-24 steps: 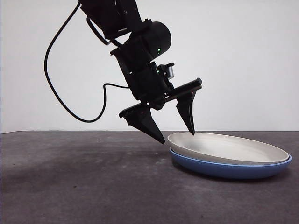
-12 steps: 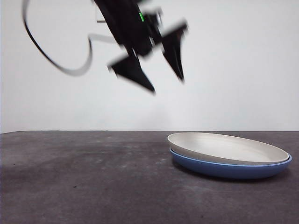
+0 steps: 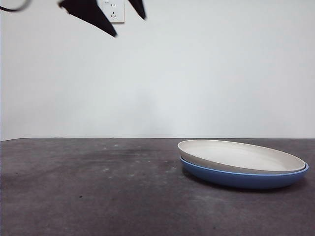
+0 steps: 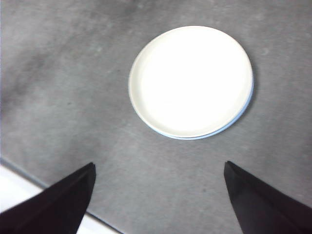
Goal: Pick up the white plate, put it on the blue plate, put it on desk
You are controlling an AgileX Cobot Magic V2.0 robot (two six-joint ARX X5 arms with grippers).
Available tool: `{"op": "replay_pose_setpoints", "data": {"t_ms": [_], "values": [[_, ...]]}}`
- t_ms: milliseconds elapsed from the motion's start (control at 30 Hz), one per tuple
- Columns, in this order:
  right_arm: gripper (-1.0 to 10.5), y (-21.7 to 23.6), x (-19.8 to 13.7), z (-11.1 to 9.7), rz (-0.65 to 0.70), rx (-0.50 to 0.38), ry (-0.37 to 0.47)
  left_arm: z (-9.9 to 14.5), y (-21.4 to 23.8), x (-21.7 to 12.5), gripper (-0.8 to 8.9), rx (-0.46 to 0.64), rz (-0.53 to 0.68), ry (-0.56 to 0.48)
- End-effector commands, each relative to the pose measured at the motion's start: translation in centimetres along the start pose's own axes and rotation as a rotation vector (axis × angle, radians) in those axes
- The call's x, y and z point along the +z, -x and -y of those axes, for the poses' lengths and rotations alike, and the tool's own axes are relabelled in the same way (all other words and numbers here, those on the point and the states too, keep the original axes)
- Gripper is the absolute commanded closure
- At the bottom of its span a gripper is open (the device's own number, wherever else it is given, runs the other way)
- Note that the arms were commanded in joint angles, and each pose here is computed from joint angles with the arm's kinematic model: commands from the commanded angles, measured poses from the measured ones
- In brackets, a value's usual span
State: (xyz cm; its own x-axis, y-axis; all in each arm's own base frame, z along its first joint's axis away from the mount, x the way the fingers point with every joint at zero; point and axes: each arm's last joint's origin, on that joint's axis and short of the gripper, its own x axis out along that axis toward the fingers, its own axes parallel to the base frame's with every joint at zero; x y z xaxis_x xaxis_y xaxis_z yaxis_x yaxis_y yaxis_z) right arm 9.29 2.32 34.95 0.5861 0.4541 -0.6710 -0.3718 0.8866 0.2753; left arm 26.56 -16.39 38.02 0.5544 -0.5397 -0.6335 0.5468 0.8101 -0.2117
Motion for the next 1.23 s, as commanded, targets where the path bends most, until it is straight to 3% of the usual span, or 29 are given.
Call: {"op": "replay_pose_setpoints", "data": {"t_ms": [33, 100, 333, 500, 867, 1100, 1233], "values": [[5.2, 0.2, 0.4, -0.1, 0.018, -0.019, 0.003, -0.3, 0.7, -1.6, 4.36, 0.004, -0.014, -0.028], [5.2, 0.2, 0.4, -0.1, 0.018, -0.018, 0.002, -0.5, 1.3, -2.9, 4.36, -0.018, -0.030, -0.028], [5.2, 0.2, 0.4, -0.1, 0.018, -0.018, 0.002, -0.2, 2.9, -8.1, 4.39, -0.247, -0.086, -0.056], [5.2, 0.2, 0.4, -0.1, 0.017, -0.018, -0.003, 0.1, 3.9, -10.1, 4.40, -0.377, -0.116, -0.077], [5.2, 0.2, 0.4, -0.1, 0.018, -0.021, -0.043, 0.2, 4.5, -10.2, 4.40, -0.383, -0.106, -0.092], [5.2, -1.2, 1.2, 1.0, -0.025, -0.200, -0.115, 0.2, 4.5, -10.2, 4.40, -0.383, -0.106, -0.092], [5.2, -3.6, 2.6, 2.0, -0.040, -0.202, -0.126, 0.2, 4.5, -10.2, 4.40, -0.383, -0.106, -0.092]]}}
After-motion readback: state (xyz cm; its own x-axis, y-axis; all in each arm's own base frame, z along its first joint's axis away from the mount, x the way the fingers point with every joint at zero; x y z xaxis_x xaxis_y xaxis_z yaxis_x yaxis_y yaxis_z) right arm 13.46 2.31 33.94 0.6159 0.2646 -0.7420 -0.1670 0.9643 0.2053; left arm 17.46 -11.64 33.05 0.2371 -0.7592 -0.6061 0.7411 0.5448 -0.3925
